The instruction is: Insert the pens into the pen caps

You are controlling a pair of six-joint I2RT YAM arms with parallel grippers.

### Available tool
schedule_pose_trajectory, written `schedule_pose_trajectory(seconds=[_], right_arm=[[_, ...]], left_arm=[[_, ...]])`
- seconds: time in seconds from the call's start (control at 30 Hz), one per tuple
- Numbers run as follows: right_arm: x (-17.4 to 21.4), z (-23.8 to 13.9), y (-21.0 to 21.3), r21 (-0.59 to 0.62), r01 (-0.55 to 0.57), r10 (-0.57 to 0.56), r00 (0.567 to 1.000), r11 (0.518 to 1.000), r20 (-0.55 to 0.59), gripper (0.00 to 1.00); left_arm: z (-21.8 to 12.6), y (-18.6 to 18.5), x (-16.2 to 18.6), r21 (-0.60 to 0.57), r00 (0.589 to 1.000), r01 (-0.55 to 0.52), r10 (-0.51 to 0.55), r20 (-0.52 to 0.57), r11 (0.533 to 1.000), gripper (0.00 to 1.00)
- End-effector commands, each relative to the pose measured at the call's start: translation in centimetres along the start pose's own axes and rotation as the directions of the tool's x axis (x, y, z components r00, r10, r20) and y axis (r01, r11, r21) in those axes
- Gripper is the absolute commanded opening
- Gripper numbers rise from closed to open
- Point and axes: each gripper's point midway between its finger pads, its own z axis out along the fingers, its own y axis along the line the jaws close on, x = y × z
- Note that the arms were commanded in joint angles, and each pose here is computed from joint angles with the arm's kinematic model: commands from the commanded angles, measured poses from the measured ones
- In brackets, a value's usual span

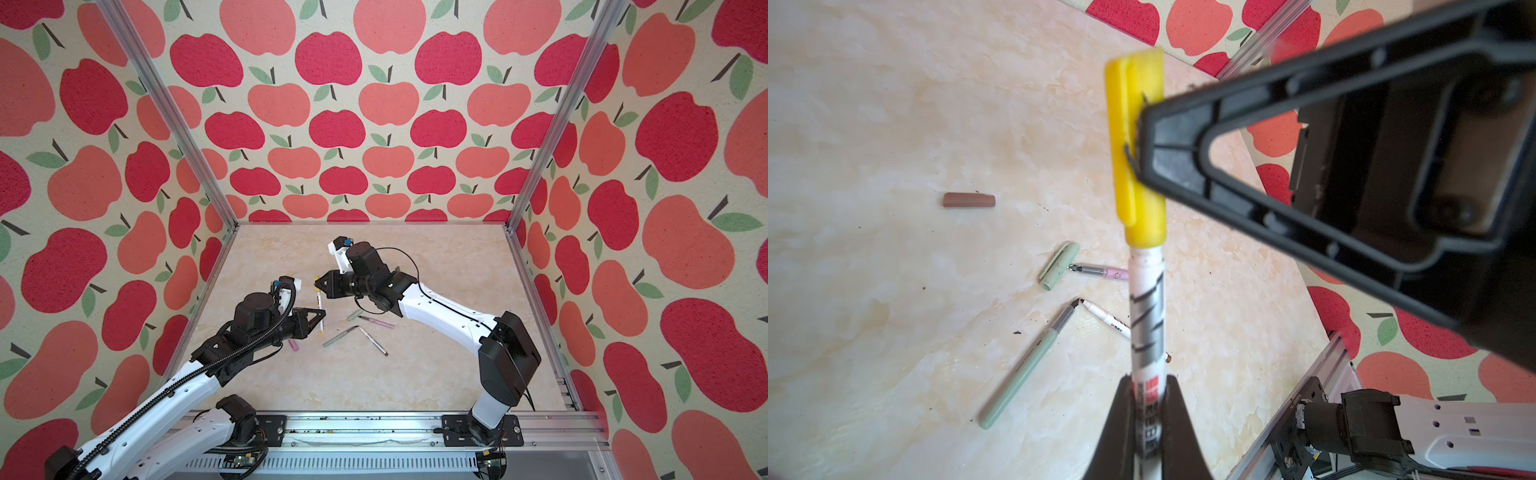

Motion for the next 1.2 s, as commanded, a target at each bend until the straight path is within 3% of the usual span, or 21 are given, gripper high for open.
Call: schedule_pose_trajectory(seconds=[0.0, 0.2, 0.47, 0.7, 0.97, 1.17], right_arm=[[1.3, -0.5, 0.1, 0.003, -0.028, 0.028, 0.999, 1.000, -0.038, 0.00], [2.1, -0.2, 0.1, 0.003, -0.041, 0.041, 0.997, 0.999, -0.072, 0.00], [3.0, 0.1, -0.2, 0.017, -0.048, 0.050, 0.992, 0.999, -0.112, 0.00], [2.3, -0.7, 0.3, 0.019, -0.024, 0.026, 0.996, 1.000, -0.087, 0.04], [-0.3, -4.5, 2.8, -0.037, 0.085, -0.085, 0.996, 0.996, 0.002, 0.33], [-0.1, -7.3, 4.4, -0.083, 0.168, -0.169, 0.986, 0.982, -0.001, 0.50]], left_arm=[[-0.6, 0.3, -2.1, -0.030, 0.996, -0.011, 0.014, 0.088, 0.999, 0.00], [-1.1, 0.1, -4.0, -0.044, 0.990, -0.054, 0.060, 0.131, 0.998, 0.00], [-2.6, -0.8, -7.4, -0.064, 0.962, -0.189, 0.198, 0.187, 0.980, 0.00], [-2.6, -2.2, -6.9, 0.047, 0.959, -0.255, 0.247, 0.141, 0.966, 0.00], [-2.2, -2.8, -3.0, 0.173, 0.964, -0.265, 0.264, 0.029, 0.948, 0.00], [-3.4, -4.2, -1.9, 0.246, 0.935, -0.354, 0.349, 0.062, 0.902, 0.00]])
